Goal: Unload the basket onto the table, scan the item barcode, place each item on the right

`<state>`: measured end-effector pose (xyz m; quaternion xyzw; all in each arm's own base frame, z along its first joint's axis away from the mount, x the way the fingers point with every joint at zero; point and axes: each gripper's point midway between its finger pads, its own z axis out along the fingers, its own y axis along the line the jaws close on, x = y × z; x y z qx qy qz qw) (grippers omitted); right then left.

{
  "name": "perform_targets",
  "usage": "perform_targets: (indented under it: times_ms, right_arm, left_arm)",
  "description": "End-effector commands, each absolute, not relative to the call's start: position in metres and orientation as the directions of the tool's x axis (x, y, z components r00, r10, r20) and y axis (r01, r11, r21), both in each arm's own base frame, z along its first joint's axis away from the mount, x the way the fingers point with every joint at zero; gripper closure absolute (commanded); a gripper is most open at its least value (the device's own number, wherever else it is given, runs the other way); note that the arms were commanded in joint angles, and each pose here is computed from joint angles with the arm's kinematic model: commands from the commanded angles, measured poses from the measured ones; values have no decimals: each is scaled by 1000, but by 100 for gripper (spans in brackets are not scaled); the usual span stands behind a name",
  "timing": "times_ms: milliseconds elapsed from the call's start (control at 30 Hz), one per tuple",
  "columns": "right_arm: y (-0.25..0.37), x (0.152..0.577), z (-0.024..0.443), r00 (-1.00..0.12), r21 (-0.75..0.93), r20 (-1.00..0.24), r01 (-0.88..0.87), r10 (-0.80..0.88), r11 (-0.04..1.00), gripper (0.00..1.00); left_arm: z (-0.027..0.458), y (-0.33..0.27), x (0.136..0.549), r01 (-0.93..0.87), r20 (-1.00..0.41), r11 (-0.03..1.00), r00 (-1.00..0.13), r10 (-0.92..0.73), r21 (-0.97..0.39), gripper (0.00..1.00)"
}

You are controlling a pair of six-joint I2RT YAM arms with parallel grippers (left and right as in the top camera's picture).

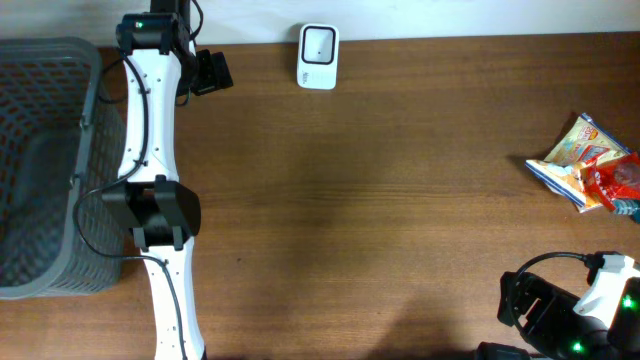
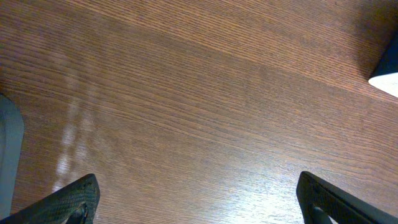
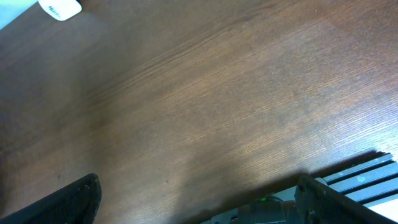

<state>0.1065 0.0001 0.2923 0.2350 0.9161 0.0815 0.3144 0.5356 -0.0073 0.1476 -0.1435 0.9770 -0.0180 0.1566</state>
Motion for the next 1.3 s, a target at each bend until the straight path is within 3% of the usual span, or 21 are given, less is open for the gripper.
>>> perform_targets:
  times_ms: [0,367,633,833,1000,1267]
  right_arm:
    - [0,106,291,-695,294,-540,373,475,880,1]
    - [-2,104,289,-698,280,-535,384,475,880,1]
    - [6,107,296,-730,234,-601,229,326,945,1]
    - [13,113,324,-578,167,-801,36,157,985,1]
    - [14,111,310,-491,144,-862,5,128,989,2]
    - [25,149,280,-266,62,-964,-139,23,988,1]
  left_arm:
    - [159,-5,535,-283,-323,956,-900,-294,-82,1]
    - [159,-5,535,-282,-323,956,-900,-294,-82,1]
    - [159,-5,535,-282,-323,956,-900,-294,-82,1]
    - [159,-5,535,-283,-323,956,-900,-294,-82,1]
    - [159,-5,535,-283,-323,956,-900,-294,-82,1]
    - [159,-5,535,-282,-323,956,-900,-294,-82,1]
